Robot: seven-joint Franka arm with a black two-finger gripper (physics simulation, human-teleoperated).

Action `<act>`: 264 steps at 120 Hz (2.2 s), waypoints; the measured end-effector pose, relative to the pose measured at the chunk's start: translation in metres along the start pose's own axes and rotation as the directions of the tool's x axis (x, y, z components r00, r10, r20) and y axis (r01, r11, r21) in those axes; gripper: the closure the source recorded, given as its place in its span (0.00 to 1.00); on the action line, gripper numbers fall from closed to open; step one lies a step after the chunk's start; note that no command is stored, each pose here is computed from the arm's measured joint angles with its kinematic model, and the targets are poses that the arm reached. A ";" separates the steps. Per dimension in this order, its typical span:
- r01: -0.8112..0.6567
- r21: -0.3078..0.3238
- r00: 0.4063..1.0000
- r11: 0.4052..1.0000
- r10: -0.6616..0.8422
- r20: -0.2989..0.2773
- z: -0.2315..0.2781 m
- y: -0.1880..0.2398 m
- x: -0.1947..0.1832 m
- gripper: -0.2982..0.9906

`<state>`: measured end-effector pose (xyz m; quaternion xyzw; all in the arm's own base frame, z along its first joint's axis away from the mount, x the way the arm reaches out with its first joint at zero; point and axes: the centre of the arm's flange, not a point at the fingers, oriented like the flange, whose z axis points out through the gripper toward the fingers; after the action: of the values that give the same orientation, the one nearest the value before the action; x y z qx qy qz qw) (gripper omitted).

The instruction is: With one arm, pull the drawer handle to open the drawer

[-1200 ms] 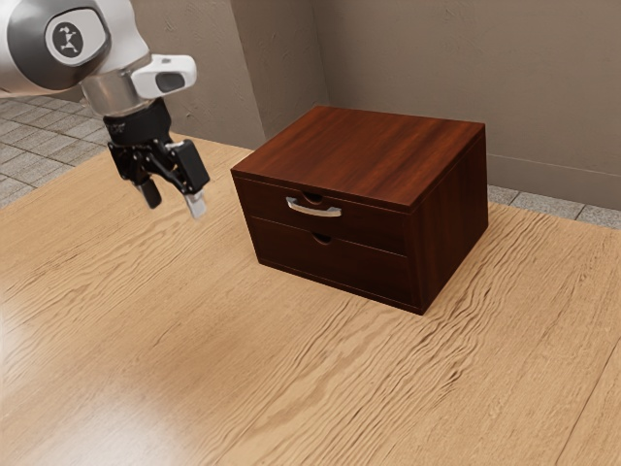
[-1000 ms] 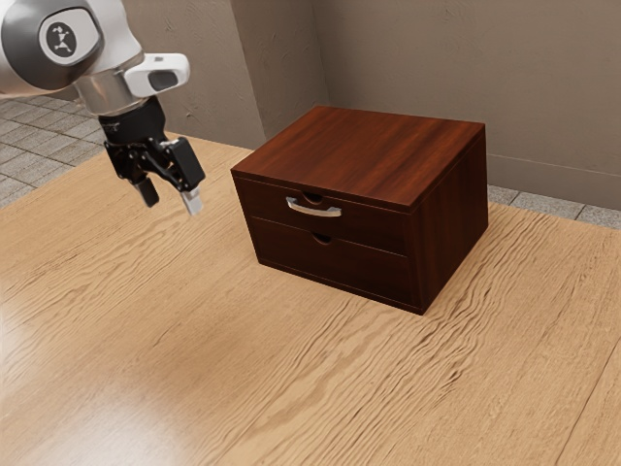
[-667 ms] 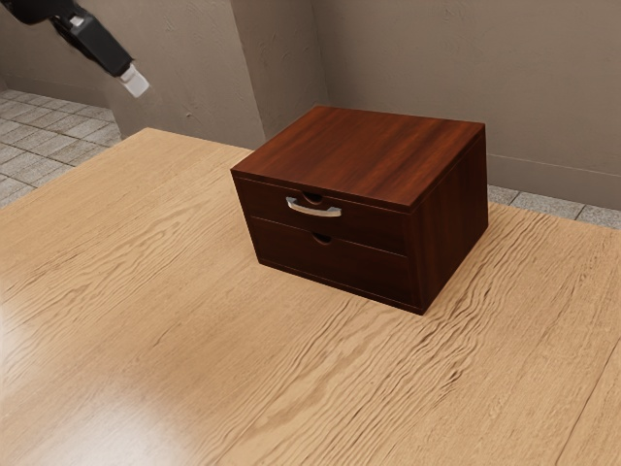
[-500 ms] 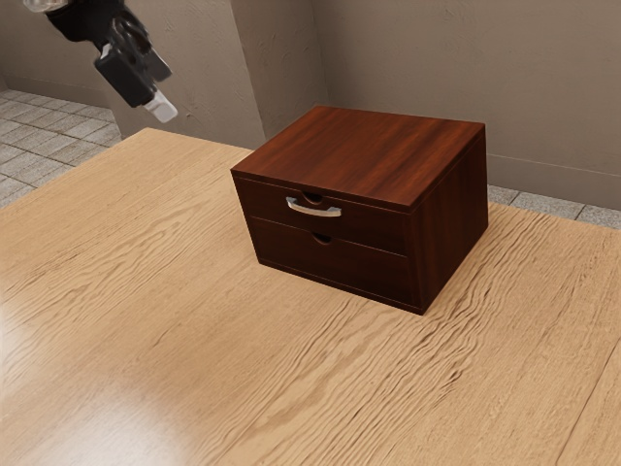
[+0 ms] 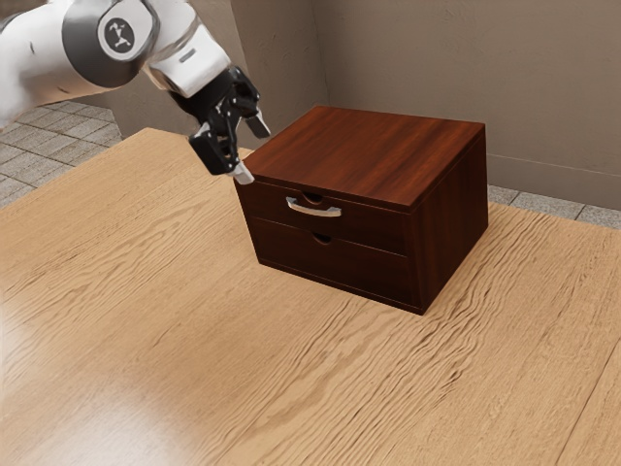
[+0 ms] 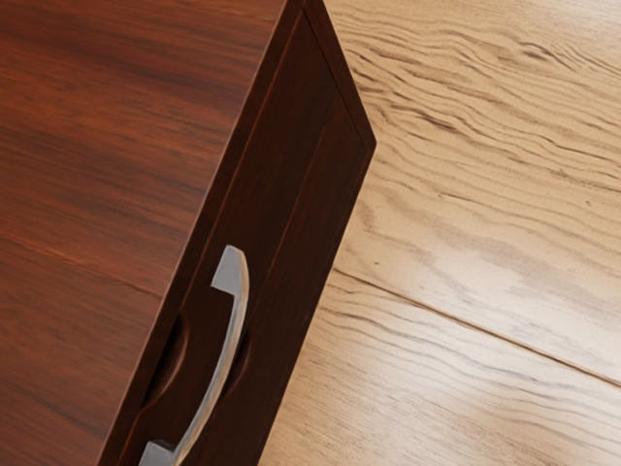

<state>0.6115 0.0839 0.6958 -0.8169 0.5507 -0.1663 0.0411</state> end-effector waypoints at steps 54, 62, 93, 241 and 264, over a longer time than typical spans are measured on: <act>-0.228 0.039 0.973 0.973 0.228 0.023 0.079 0.008 -0.008 0.36; -0.251 0.068 0.968 0.966 0.250 0.021 0.074 0.017 -0.008 0.37; -0.278 0.122 0.960 0.953 0.279 0.006 0.091 0.010 -0.008 0.43; -0.257 0.126 0.966 0.958 0.251 0.066 0.137 -0.002 -0.011 0.60; -0.253 0.126 0.967 0.959 0.246 0.066 0.139 -0.003 -0.011 0.65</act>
<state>0.6545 0.0788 0.5627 -0.7403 0.6357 -0.1759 0.1298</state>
